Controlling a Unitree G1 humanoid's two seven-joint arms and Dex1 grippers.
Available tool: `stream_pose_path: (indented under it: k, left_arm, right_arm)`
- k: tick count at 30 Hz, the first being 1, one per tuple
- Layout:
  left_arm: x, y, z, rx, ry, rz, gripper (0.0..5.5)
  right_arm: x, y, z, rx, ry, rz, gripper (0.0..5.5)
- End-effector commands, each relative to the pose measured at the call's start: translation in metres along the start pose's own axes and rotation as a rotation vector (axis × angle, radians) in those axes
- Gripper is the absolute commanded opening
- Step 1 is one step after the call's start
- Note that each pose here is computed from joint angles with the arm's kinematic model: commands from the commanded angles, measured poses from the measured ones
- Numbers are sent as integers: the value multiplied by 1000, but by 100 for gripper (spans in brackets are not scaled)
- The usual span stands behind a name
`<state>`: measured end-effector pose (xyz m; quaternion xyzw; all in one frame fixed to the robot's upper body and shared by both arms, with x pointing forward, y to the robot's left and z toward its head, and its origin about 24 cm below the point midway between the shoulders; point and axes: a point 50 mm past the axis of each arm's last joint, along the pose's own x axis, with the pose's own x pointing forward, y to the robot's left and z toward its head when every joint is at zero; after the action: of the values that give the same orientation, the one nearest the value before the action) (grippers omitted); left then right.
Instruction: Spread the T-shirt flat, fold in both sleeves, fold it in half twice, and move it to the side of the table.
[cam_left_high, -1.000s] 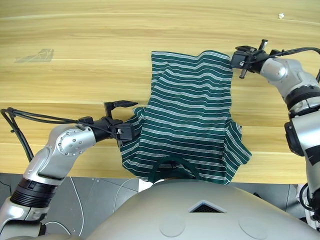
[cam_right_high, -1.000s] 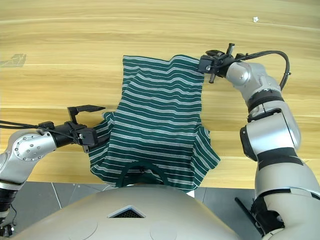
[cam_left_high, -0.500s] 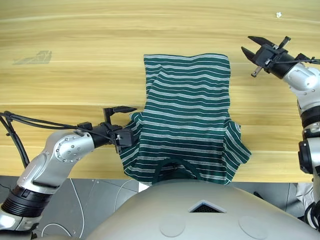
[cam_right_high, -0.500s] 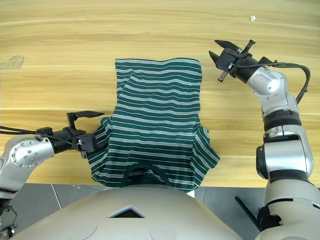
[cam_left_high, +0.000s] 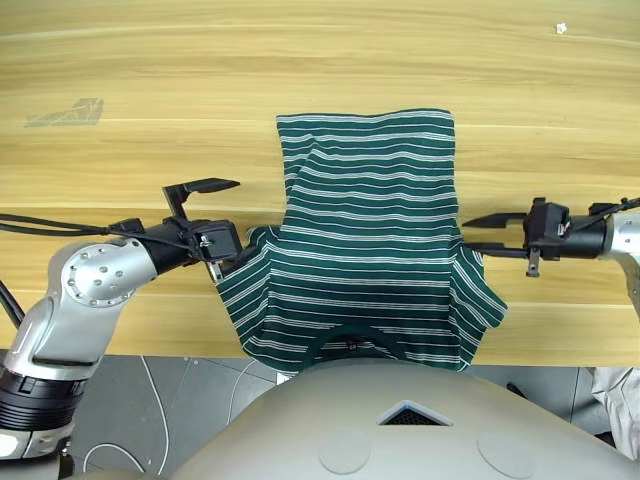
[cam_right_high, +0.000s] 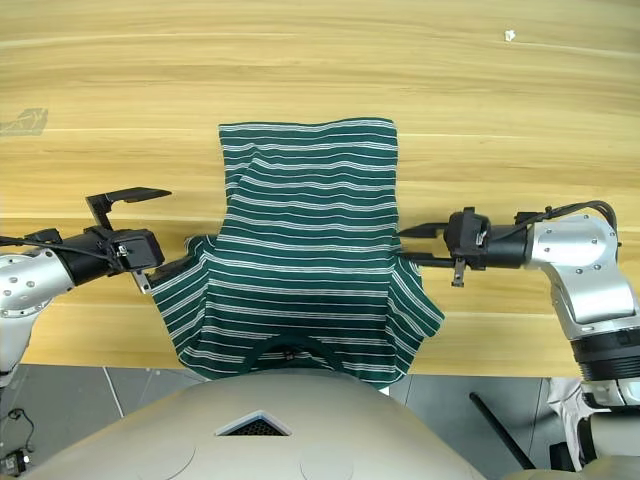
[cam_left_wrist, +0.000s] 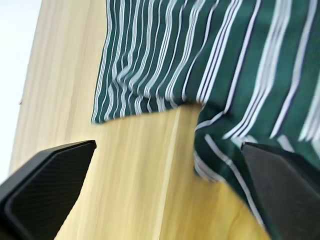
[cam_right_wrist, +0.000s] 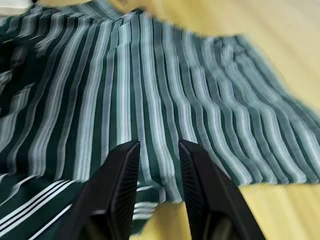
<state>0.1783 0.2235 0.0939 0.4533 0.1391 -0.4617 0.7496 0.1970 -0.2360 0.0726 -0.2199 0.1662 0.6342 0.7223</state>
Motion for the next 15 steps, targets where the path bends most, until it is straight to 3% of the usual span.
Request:
stream_pose_path:
  k: [1, 8, 15]
  left_arm:
    - [2, 6, 6, -66, -66, -42, 538]
    - [47, 32, -1, 32, -47, 45, 538]
    - [91, 65, -10, 73, -30, 156, 538]
  right_arm:
    - [4, 6, 0, -58, 102, 49, 143]
    - [27, -23, -8, -197, 210, -55, 143]
    - [31, -15, -22, -165, 273, 48, 143]
